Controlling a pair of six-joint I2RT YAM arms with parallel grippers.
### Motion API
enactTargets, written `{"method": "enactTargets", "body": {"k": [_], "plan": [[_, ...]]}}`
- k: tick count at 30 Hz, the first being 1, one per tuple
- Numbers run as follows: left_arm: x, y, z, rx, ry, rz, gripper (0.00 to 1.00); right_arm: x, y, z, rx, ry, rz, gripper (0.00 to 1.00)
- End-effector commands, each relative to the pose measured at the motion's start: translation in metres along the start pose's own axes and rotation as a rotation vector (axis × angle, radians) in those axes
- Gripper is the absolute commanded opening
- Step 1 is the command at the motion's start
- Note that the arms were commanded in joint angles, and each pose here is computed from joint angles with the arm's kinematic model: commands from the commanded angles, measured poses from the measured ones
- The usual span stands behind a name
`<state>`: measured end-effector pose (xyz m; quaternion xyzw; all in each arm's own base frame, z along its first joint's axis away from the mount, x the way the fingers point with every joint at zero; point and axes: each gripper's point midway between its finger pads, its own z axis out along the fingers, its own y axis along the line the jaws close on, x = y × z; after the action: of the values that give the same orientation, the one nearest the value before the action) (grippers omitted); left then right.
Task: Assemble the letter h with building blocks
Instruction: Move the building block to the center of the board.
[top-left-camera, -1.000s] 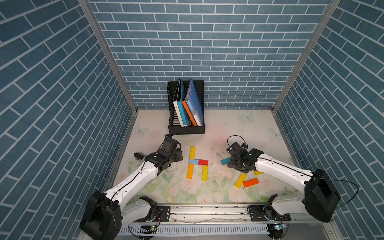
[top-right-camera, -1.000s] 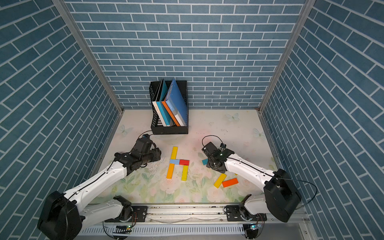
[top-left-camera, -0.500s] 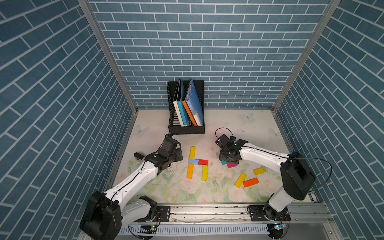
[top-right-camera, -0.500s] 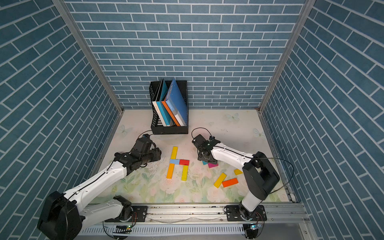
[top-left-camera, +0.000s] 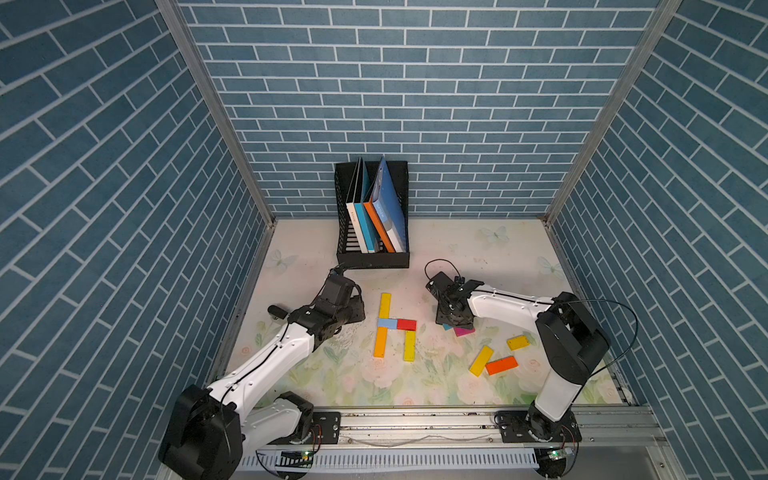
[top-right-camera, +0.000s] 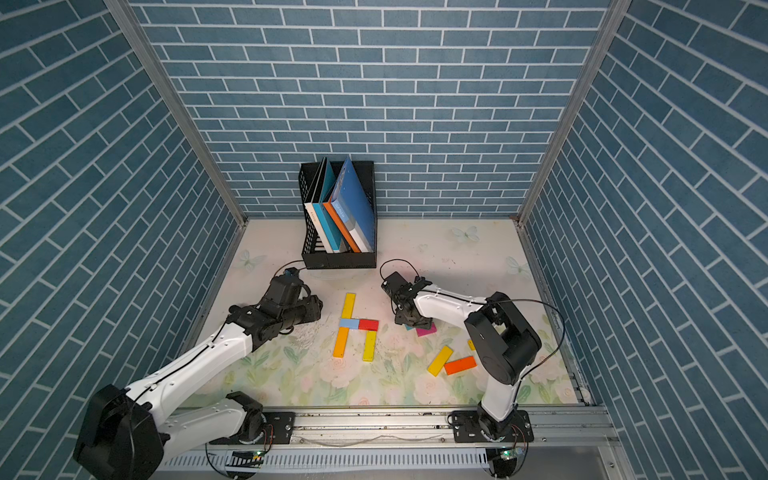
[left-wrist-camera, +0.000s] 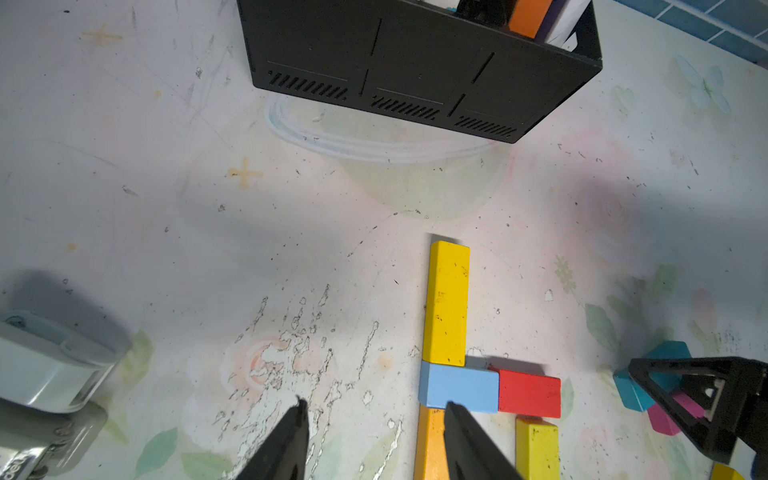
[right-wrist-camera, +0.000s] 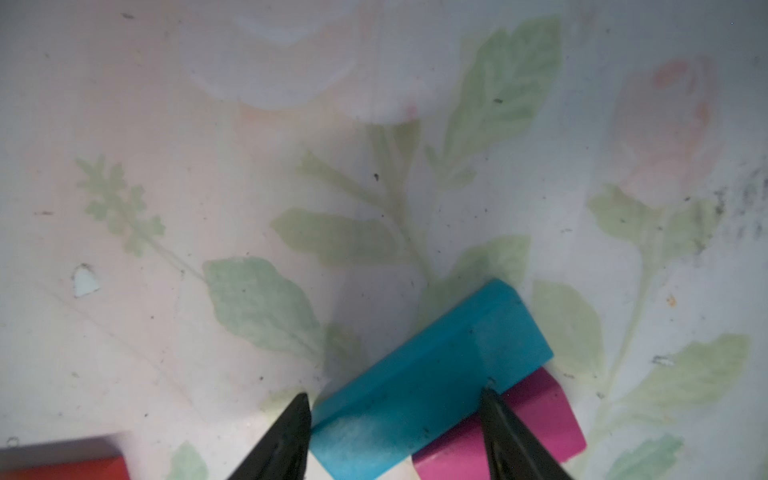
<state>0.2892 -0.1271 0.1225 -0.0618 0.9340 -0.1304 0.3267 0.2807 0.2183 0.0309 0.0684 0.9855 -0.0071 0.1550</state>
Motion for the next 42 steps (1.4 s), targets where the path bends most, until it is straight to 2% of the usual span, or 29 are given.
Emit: {"method": "enactTargets", "body": {"k": [1, 7, 12, 14, 17, 19, 26, 32, 37, 42], "plan": [[0.004, 0.005, 0.002, -0.012, 0.011, 0.011, 0.57, -0.003, 0.018, 0.017, -0.036, 0.026, -0.012, 0.62], [0.005, 0.006, 0.003, -0.012, 0.012, 0.011, 0.57, -0.003, 0.031, 0.014, -0.074, 0.030, -0.046, 0.57], [0.006, 0.005, 0.005, -0.011, 0.020, 0.012, 0.57, 0.016, 0.010, 0.027, 0.017, 0.093, -0.022, 0.56], [0.007, 0.005, 0.005, -0.011, 0.019, 0.012, 0.57, 0.025, 0.004, 0.030, 0.021, 0.112, -0.013, 0.50], [0.006, 0.006, 0.004, -0.010, 0.016, 0.011, 0.57, 0.035, -0.008, 0.027, 0.038, 0.117, -0.002, 0.33], [0.006, 0.005, 0.004, -0.009, 0.016, 0.011, 0.57, 0.039, -0.022, 0.021, 0.058, 0.107, 0.005, 0.26], [0.006, 0.004, 0.005, -0.004, 0.017, 0.010, 0.57, 0.036, -0.051, 0.007, 0.116, 0.050, -0.016, 0.20], [0.006, 0.006, 0.004, -0.011, 0.013, 0.009, 0.57, 0.001, 0.004, 0.003, -0.033, -0.011, -0.103, 0.17], [0.007, 0.006, 0.005, -0.011, 0.019, 0.011, 0.57, -0.018, 0.035, 0.013, -0.037, 0.004, -0.129, 0.17], [0.009, 0.006, 0.006, -0.008, 0.028, 0.012, 0.57, -0.016, 0.041, 0.023, -0.039, 0.020, -0.140, 0.17]]}}
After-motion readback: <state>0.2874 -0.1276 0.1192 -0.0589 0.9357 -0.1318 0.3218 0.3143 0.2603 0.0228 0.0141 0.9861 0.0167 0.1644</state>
